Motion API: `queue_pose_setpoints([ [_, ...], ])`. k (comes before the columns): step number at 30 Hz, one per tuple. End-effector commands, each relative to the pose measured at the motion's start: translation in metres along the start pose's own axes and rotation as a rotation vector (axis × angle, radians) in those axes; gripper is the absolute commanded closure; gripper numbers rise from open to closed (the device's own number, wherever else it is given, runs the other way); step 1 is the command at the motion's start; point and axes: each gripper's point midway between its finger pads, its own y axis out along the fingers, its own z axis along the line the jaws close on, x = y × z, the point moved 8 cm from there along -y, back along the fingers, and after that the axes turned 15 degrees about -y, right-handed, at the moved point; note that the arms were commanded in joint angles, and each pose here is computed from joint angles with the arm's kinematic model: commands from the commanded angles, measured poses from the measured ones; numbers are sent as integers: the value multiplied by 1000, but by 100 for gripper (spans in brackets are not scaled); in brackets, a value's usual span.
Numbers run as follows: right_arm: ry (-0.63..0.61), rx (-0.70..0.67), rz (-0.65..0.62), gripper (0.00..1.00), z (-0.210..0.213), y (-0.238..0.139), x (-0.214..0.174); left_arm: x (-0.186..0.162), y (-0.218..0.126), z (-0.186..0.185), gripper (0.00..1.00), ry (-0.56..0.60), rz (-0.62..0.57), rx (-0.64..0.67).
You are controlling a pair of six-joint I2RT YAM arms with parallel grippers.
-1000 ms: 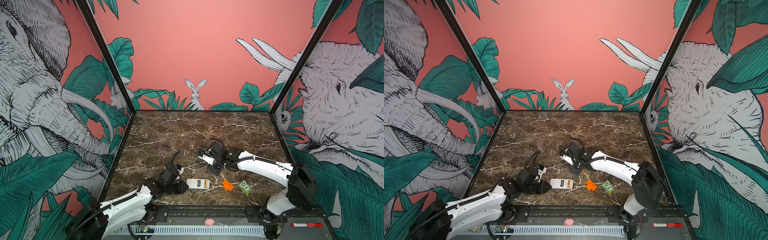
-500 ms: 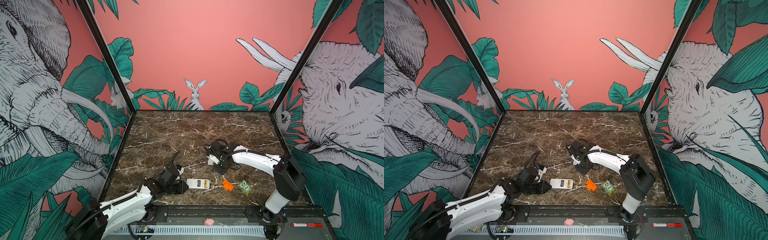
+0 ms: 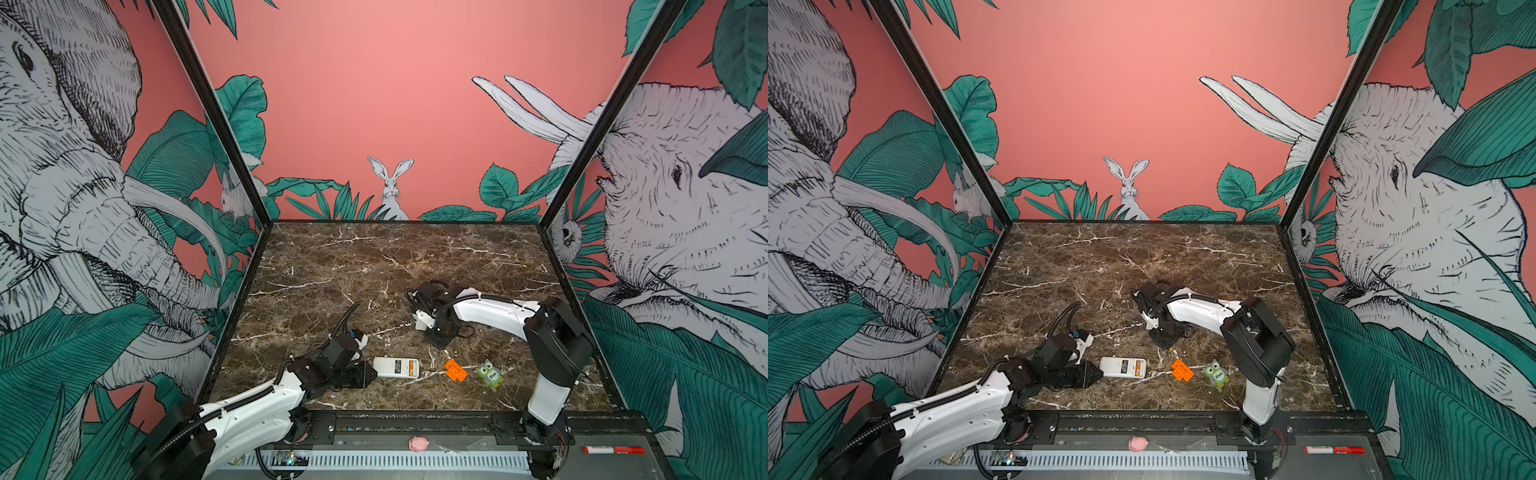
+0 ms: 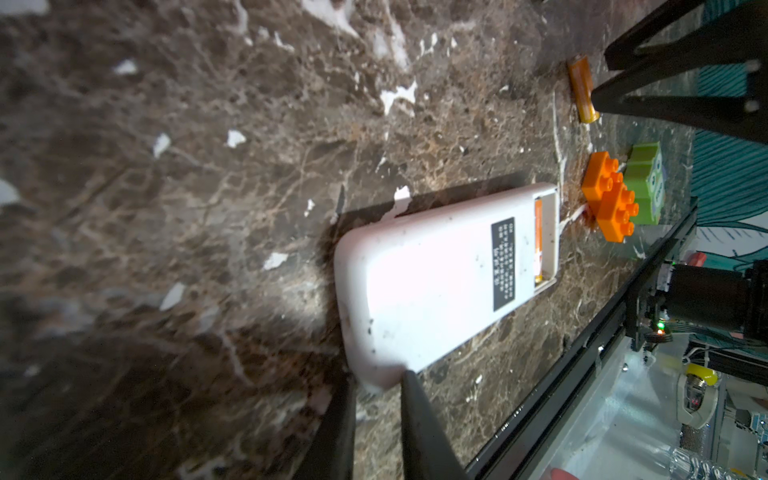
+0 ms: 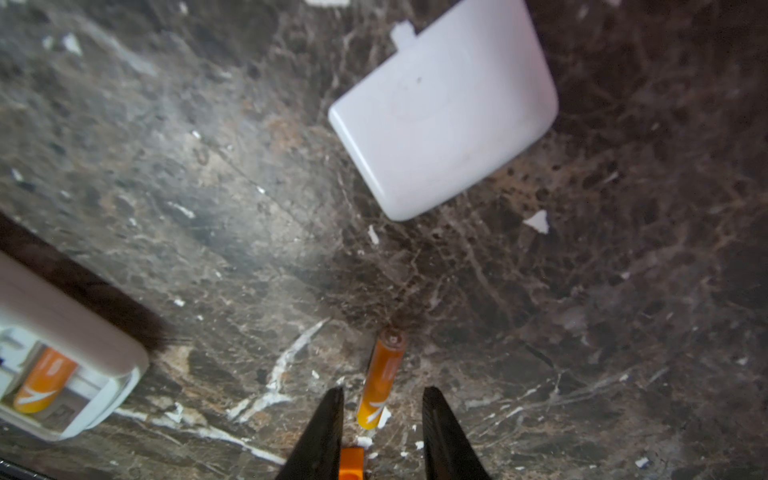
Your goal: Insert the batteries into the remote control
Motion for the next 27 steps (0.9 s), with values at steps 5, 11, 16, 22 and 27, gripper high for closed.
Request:
queue_pose_setpoints([
  [5,0,26,2,70,-3,4,2,-6,3,21,78,-19,9,109],
  [11,-12,42,8,72,-2,7,3,-7,4,23,79,-21,9,114],
  [16,-66,64,33,78,-1,10,2,-7,4,23,79,-23,9,114],
  [22,-188,121,79,85,0,13,1,-7,3,24,79,-24,4,117],
  [27,-298,171,82,95,2,14,5,-9,4,27,79,-34,6,119],
])
